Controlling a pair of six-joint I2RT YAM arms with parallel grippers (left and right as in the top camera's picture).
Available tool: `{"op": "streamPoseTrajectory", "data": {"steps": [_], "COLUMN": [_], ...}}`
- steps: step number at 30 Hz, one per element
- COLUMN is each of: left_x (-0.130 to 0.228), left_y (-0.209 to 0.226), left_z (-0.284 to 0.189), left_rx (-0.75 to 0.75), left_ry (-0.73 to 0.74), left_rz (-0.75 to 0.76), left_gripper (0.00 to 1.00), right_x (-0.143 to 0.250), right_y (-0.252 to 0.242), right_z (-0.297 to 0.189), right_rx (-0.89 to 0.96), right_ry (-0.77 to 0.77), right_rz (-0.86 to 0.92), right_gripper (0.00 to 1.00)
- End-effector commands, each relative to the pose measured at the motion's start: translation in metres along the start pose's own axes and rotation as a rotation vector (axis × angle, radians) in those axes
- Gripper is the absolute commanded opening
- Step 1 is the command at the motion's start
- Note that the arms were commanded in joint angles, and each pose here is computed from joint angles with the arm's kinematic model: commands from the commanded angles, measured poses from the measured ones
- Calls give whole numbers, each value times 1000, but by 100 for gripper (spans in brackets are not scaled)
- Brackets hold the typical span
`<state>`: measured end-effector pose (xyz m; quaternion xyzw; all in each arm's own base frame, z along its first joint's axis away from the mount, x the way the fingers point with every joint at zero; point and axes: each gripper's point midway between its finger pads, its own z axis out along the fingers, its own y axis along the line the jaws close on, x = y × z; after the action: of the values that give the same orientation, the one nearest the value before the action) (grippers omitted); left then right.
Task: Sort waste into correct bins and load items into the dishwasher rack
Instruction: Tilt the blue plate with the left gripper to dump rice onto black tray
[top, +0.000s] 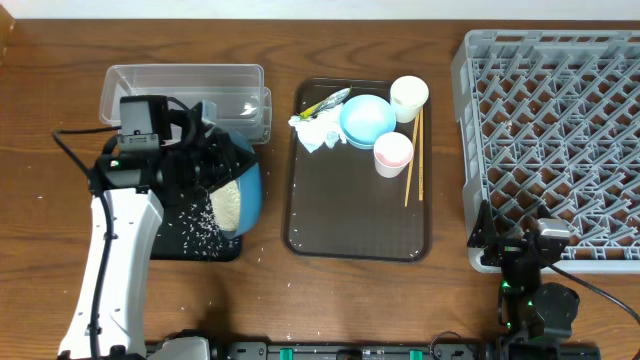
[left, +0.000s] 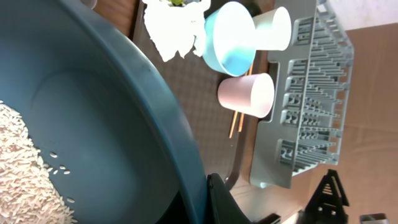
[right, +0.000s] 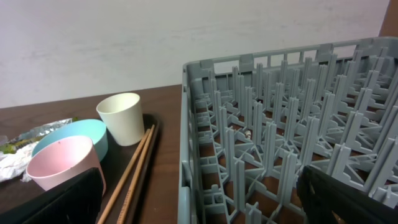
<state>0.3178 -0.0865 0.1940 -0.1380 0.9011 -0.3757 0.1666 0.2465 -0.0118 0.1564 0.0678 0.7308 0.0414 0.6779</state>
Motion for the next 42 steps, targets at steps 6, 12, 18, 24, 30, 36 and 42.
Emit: {"op": "streamPoseTrajectory", "data": {"steps": [6, 12, 18, 24, 30, 36, 42], "left_x": [0, 7, 19, 18, 9, 8, 12], "left_y": [9, 25, 44, 34, 6, 5, -3], "left_z": [-8, -1, 13, 15, 11, 11, 9], "left_rx": [14, -3, -12, 57, 206, 208, 257], "left_ry": [2, 17, 36, 36, 24, 22, 50], "left_rz": [-26, -63, -84, -63, -29, -39, -72], "left_gripper": [6, 6, 6, 6, 6, 6, 6], "right_x": [2, 2, 2, 2, 2, 2, 2], "right_y": [7, 7, 7, 7, 7, 7, 7], "right_z": [0, 0, 0, 0, 0, 0, 0], "right_rx": [-32, -32, -32, -32, -32, -32, -32], "right_ry": [5, 5, 5, 5, 5, 5, 5], "right_rz": [5, 5, 5, 5, 5, 5, 5], "right_gripper": [99, 99, 99, 99, 99, 99, 99]}}
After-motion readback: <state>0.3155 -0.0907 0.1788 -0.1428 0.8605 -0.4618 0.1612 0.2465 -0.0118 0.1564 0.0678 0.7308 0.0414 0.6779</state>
